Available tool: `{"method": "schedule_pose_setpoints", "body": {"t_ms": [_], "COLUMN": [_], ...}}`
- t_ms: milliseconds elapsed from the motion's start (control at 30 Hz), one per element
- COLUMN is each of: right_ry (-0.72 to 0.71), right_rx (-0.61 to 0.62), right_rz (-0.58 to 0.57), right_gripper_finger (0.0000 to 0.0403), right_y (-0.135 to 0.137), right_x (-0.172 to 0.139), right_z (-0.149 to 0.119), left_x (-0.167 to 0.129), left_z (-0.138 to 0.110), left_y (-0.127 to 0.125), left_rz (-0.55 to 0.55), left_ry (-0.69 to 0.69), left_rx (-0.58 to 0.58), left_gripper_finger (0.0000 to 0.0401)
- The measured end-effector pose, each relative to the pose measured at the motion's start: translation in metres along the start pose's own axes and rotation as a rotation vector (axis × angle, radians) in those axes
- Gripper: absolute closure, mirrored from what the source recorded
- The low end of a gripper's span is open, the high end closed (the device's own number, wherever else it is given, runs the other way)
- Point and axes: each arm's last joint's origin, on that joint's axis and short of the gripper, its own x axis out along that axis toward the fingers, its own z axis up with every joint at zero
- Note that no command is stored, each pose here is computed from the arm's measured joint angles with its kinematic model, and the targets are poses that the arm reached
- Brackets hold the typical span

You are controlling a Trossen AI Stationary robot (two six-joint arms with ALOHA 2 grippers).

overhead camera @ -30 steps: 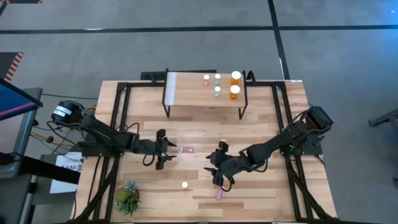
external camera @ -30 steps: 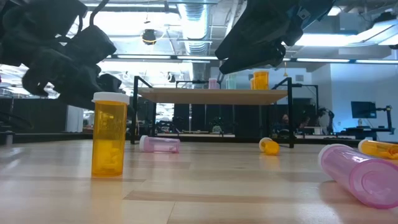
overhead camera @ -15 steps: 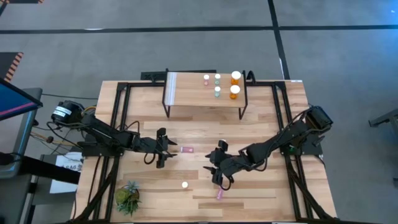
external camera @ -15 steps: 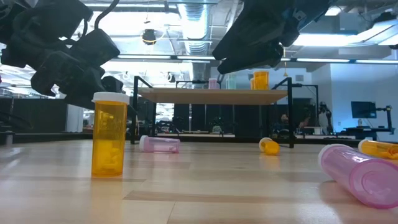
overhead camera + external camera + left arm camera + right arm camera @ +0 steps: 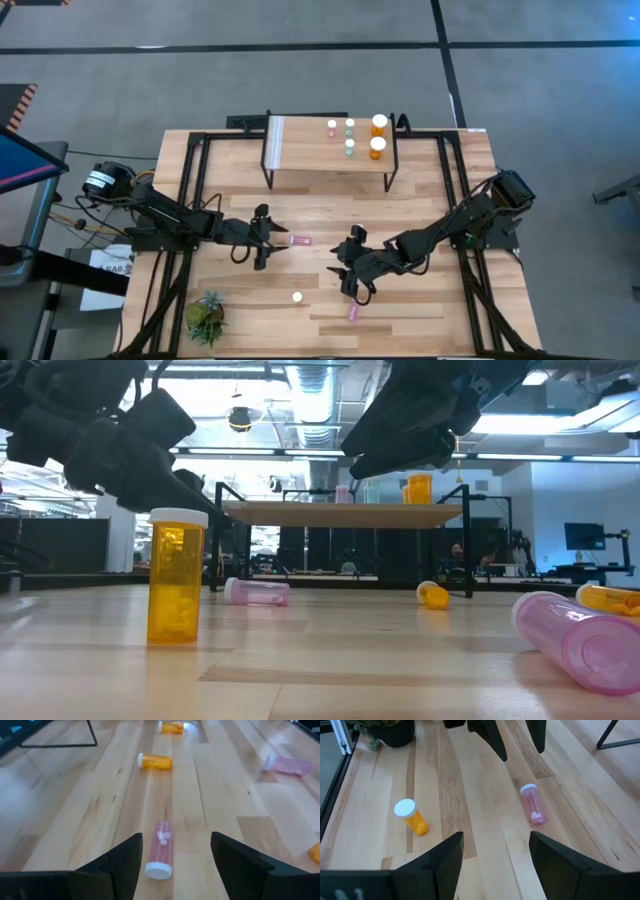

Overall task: Pick and place medicine bottles onto shelf by color
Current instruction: Put the top small pink pill bottle on the shelf aligned with the other small pink pill bottle

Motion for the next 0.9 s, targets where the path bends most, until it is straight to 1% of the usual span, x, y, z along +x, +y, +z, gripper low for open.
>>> {"method": "schedule_pose_setpoints", "body": {"t_ms": [267,400,500,633,900], "right_ry": [0.0,0.0,0.0,0.002,0.002], "right_rx": [0.0,0.0,0.0,-0.003,-0.01], "right_rz": [0.0,-0.001,-0.001,0.002,0.006], "right_gripper_finger": [0.0154,0.0154,0.0154,0.0154,0.0154], "right_y": [0.0,0.0,0.0,0.001,0.002], "right_x": [0.0,0.0,0.0,-0.001,-0.001], "right_z": [0.0,0.0,0.0,-0.001,-0.001], "left_x": [0.007,0.021,0.031,0.038,0.039], "left_z": [-0.011,-0.015,-0.015,-0.015,-0.015], "left_y": [-0.001,-0.003,-0.003,-0.002,0.002], "left_rz": [0.004,-0.003,-0.006,0.006,0.019], "left_ry": [0.07,0.124,0.151,0.16,0.166], "left_rx": [-0.017,-0.007,0.027,0.036,0.023], "left_gripper_finger": [0.0177,0.0177,0.0177,0.0177,0.0177]}}
